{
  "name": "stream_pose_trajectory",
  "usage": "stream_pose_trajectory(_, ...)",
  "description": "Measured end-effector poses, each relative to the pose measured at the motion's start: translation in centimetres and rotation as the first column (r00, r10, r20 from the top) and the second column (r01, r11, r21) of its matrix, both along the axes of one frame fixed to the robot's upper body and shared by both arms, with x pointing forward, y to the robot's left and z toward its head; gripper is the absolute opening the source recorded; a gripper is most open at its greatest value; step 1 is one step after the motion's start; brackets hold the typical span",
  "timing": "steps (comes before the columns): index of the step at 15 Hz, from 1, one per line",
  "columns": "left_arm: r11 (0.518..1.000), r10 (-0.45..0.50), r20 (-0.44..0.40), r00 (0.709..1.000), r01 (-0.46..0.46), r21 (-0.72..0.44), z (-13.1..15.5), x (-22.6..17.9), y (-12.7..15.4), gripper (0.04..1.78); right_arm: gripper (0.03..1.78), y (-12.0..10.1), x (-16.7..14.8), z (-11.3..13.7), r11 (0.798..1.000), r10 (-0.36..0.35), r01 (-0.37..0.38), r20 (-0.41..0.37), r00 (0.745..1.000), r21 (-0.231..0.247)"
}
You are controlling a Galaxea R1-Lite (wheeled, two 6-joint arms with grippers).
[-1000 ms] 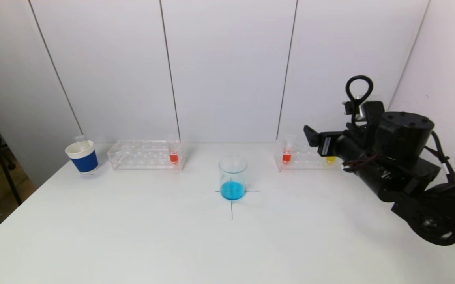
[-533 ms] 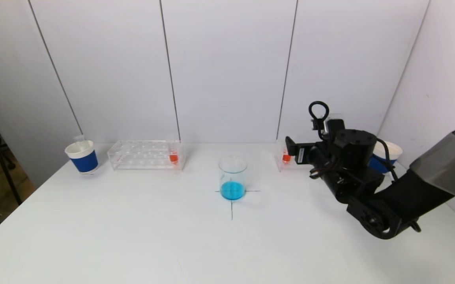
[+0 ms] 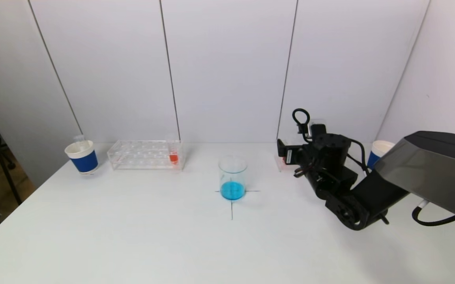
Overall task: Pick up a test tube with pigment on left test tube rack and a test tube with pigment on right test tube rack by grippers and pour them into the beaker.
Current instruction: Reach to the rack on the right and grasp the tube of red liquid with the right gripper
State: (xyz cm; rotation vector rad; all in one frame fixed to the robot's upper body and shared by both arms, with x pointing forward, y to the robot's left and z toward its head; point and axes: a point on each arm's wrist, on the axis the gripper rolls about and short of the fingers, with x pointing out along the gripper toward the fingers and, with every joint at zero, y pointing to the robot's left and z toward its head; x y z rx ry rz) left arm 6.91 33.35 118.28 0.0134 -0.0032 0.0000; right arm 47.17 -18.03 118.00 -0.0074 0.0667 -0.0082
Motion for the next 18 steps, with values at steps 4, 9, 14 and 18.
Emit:
stream_pose_trajectory(4, 1.0, 0.0, 0.0, 1.0, 0.0, 0.0, 0.0, 0.0, 0.0, 1.76, 1.77, 0.4, 1.0, -1.0, 1.0, -0.011, 0.011, -0.002, 1.0, 0.01)
stream_pose_trajectory(9, 1.0, 0.0, 0.0, 1.0, 0.0, 0.0, 0.0, 0.0, 0.0, 1.76, 1.77, 0.7, 1.9, -1.6, 1.0, -0.014, 0.014, 0.001, 1.0, 0.024)
stream_pose_trajectory(14, 1.0, 0.0, 0.0, 1.0, 0.0, 0.0, 0.0, 0.0, 0.0, 1.76, 1.77, 0.7, 2.7, -1.9, 0.999, -0.022, 0.022, 0.012, 1.0, 0.028)
stream_pose_trajectory(18, 1.0, 0.0, 0.0, 1.0, 0.0, 0.0, 0.0, 0.0, 0.0, 1.76, 1.77, 0.7, 3.3, -2.1, 0.999, -0.026, 0.026, 0.024, 0.999, 0.035)
